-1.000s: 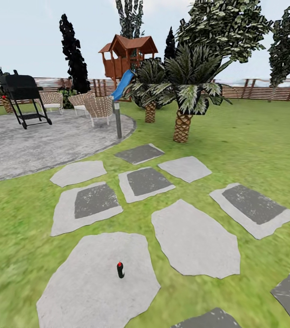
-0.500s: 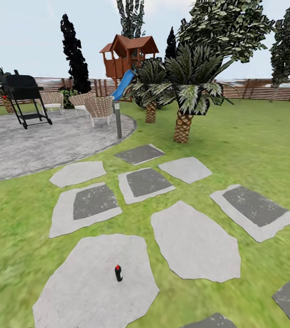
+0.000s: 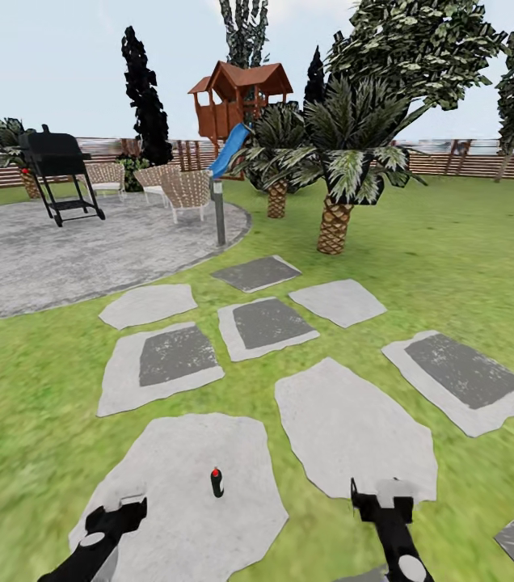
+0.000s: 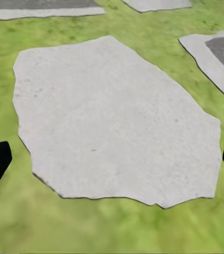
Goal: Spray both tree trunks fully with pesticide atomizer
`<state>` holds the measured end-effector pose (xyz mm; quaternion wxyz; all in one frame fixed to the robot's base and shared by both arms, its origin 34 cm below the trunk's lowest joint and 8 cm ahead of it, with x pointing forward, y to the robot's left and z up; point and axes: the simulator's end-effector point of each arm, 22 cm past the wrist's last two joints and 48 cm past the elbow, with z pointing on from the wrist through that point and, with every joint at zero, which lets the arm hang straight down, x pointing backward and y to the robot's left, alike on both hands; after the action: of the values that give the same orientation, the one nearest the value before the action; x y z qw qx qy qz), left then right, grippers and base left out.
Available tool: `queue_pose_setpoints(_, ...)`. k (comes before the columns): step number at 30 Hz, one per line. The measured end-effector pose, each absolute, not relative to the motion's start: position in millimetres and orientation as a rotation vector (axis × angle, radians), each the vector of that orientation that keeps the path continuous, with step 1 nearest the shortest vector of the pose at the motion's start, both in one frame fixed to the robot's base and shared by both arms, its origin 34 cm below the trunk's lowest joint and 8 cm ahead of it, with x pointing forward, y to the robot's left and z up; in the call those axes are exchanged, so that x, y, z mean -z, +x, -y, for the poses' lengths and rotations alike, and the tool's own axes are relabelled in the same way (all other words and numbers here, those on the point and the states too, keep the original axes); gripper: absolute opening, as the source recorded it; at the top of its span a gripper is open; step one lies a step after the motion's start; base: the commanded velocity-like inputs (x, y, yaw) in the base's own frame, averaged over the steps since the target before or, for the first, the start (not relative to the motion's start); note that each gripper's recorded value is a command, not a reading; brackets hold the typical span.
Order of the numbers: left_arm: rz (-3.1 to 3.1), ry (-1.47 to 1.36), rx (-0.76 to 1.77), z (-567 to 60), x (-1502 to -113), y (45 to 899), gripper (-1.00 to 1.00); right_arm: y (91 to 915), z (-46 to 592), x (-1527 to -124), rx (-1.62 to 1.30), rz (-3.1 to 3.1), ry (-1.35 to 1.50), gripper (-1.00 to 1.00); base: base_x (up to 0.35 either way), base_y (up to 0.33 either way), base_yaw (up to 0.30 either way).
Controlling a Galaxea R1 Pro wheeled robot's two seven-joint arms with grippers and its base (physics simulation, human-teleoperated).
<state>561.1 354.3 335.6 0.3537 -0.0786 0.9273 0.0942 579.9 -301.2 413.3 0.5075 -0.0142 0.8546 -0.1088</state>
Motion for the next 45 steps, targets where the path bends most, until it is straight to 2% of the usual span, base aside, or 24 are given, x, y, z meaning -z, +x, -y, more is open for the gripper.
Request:
queue_pose_setpoints(4, -2.395, -0.200, -0.242, -354, -336, 562, 1.00, 623, 306, -438, 0.274, -2.041, -0.026, 1.00, 0.000, 0.000, 0.000)
queue_pose_setpoints(12, -2.390, -0.205, -0.254, -358, -337, 562, 1.00, 624, 305, -426, 0.276, -2.112, -0.047, 1.00, 0.202, -0.130, 0.001)
queue_pose_setpoints(33, -2.411, -0.215, -0.254, -358, -328, 557, 1.00, 620, 276, -408, 0.125, -2.153, -0.130, 1.00, 0.183, -0.262, 0.150)
queue_pose_setpoints(45, -2.412, -0.210, -0.248, -356, -327, 556, 1.00, 620, 276, -407, 0.126, -2.156, -0.129, 1.00, 0.233, -0.244, 0.019)
